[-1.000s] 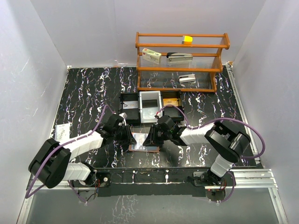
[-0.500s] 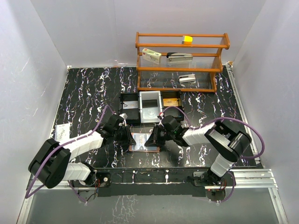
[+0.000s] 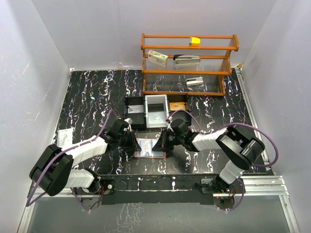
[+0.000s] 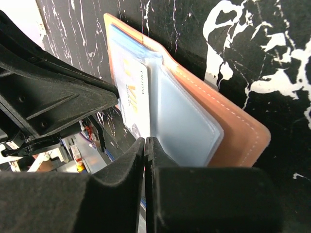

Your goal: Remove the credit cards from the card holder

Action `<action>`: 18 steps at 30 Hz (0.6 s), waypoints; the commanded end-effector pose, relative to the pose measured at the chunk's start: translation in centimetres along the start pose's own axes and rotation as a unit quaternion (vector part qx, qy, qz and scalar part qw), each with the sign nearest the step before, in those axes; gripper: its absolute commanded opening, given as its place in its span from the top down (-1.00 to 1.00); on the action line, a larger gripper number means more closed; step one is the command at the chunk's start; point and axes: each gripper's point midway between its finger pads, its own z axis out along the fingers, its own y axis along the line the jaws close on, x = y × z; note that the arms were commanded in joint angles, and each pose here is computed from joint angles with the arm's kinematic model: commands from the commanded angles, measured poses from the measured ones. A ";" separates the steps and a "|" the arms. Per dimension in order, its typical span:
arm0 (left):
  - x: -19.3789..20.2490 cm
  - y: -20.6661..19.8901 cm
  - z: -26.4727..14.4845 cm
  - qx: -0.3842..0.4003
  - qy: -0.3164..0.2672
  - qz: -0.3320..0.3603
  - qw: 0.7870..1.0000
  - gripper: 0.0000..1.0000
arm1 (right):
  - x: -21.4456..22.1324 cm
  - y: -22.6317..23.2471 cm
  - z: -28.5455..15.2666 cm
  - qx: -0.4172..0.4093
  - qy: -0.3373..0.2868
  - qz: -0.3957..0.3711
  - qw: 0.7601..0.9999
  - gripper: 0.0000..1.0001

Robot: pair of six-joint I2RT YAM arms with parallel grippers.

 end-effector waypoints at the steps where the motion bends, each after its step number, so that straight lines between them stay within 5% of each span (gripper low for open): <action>1: 0.6 0.1 -0.4 -0.004 0.012 0.004 1.000 0.82 | -0.4 1.1 -0.5 -0.023 -0.008 -0.017 1.000 0.83; 10: 0.7 -0.1 -0.3 0.001 0.016 0.004 1.000 0.83 | -1.0 1.9 0.6 -0.039 0.002 -0.020 0.999 0.49; 18: 0.7 -0.1 -0.3 0.001 0.018 0.005 1.000 0.84 | -0.9 0.3 1.7 -0.010 0.018 -0.028 0.999 0.65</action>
